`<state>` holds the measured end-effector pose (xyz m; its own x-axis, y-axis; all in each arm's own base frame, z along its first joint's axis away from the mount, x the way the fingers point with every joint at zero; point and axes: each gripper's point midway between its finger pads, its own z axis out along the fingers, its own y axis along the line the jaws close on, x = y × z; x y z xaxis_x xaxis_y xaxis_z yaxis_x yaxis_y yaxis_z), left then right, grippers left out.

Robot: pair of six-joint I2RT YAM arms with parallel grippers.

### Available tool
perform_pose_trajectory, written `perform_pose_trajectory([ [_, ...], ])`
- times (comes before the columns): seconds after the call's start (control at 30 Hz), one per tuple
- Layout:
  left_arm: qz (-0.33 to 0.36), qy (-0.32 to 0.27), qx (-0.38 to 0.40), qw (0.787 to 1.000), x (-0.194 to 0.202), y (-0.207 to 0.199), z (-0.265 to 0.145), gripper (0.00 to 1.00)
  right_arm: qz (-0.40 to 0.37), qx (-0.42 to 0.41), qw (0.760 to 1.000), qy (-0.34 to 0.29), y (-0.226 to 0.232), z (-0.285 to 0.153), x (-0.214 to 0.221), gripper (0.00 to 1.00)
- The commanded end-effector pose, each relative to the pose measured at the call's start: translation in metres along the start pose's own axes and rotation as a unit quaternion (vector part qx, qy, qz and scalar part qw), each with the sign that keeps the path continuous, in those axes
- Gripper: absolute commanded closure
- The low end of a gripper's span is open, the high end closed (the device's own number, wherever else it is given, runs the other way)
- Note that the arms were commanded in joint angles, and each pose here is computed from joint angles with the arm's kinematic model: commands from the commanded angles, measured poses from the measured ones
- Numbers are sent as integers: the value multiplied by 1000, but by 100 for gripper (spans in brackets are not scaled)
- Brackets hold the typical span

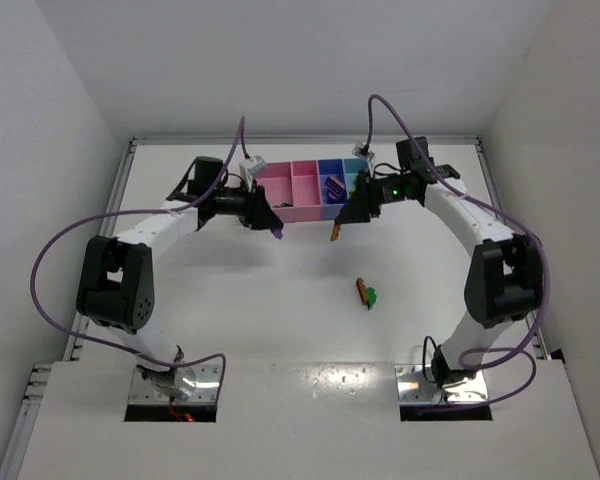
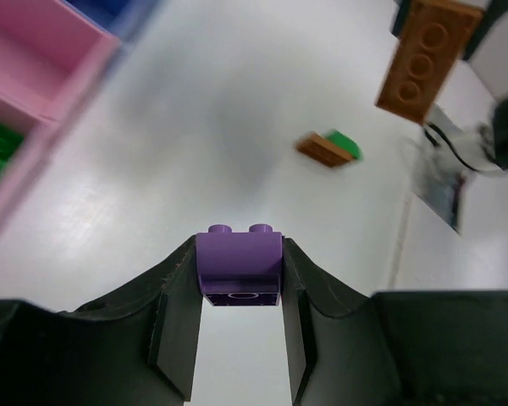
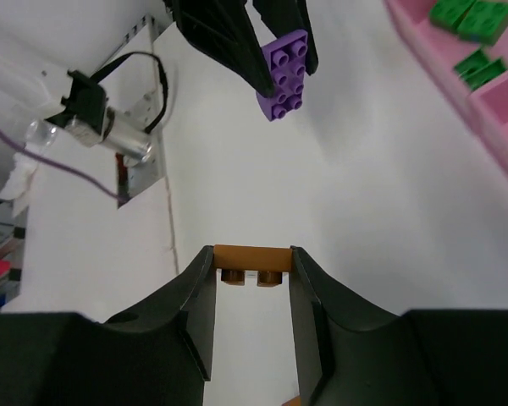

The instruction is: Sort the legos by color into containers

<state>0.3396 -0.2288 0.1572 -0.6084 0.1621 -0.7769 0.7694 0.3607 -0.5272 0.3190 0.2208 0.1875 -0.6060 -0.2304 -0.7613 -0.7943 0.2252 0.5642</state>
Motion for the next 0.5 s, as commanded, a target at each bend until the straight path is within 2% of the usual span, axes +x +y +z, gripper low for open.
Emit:
perform_pose_trajectory([
  [0.0, 69, -106, -121, 985, -86, 28, -21, 92, -57, 23, 998, -35, -16, 3, -48, 100],
  [0.03, 65, -123, -136, 981, -106, 29, -19, 92, -62, 24, 997, -40, -17, 3, -55, 100],
  [0.1, 40, -130, -138, 981, -116, 41, -3, 92, -57, 33, 997, -44, -25, 0, -58, 100],
  [0.13, 48, -142, -141, 979, -133, 38, 6, 92, -49, 37, 997, -47, -27, -4, -58, 100],
  [0.2, 30, -146, -121, 981, -136, 44, 33, 92, -47, 52, 996, -48, -27, -10, -57, 100],
  [0.3, 24, -175, -116, 977, -161, 53, 51, 92, -54, 69, 995, -57, -21, -25, -58, 100],
  [0.47, 39, -171, -81, 981, -176, 54, 101, 89, -45, 102, 992, -59, -13, -48, -42, 100],
])
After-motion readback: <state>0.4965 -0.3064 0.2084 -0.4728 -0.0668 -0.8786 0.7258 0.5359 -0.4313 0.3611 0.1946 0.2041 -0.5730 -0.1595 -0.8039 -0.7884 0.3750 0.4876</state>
